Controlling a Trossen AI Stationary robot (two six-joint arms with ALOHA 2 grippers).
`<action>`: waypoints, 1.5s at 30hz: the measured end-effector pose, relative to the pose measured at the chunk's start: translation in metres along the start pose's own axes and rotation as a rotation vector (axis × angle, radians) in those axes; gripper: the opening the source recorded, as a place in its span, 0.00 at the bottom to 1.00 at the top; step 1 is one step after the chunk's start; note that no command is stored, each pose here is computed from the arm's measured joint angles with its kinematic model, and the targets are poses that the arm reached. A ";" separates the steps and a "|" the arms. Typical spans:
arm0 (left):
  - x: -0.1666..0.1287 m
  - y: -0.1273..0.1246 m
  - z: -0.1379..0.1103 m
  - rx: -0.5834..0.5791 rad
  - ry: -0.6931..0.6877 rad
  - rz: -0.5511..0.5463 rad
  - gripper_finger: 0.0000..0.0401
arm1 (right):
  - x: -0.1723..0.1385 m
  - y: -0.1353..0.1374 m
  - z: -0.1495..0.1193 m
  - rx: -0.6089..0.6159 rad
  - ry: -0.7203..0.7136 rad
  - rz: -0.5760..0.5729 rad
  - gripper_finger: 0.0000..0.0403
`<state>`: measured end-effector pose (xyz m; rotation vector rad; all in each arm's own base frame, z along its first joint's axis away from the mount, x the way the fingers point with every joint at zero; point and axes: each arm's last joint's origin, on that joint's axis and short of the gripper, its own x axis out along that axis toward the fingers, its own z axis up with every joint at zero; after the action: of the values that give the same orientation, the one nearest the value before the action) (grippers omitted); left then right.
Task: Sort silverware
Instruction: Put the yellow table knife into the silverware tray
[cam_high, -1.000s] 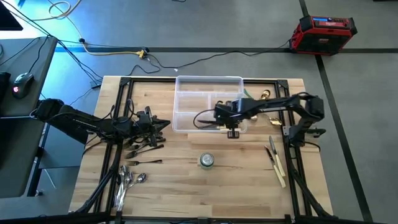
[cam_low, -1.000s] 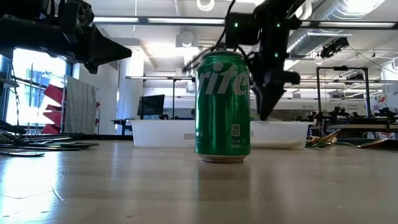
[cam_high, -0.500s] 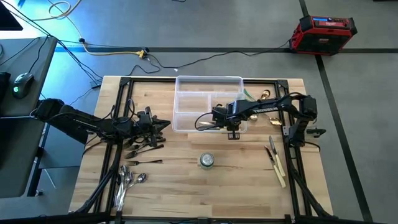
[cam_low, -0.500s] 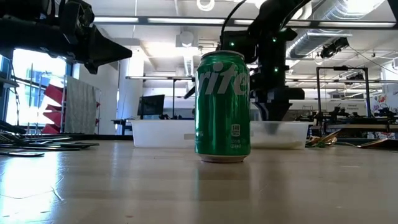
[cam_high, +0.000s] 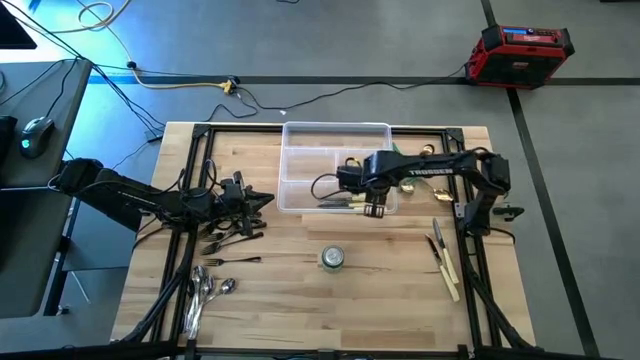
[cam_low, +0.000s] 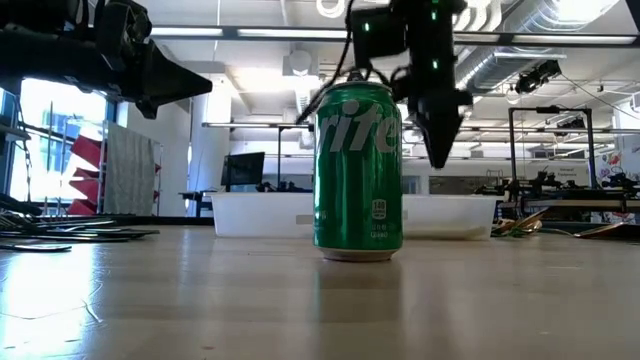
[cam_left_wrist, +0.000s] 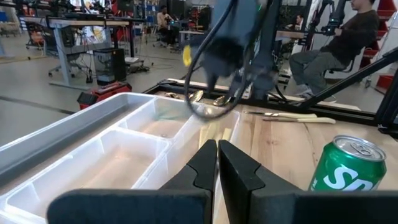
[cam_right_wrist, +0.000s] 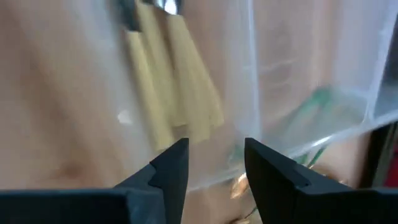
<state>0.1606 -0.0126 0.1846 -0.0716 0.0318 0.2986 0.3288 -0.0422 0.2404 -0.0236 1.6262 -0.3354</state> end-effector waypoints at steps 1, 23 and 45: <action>0.000 0.000 0.000 -0.003 0.000 -0.003 0.00 | -0.007 0.004 -0.001 0.037 -0.003 0.037 0.35; 0.000 -0.001 0.001 -0.010 -0.003 -0.028 0.00 | 0.041 0.139 -0.161 0.404 0.316 0.273 0.35; 0.000 -0.001 0.002 0.008 -0.021 -0.024 0.00 | 0.095 0.130 -0.210 0.763 0.328 0.375 0.33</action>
<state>0.1609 -0.0130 0.1870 -0.0604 0.0111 0.2752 0.1392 0.1034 0.1278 0.9426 1.6842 -0.6697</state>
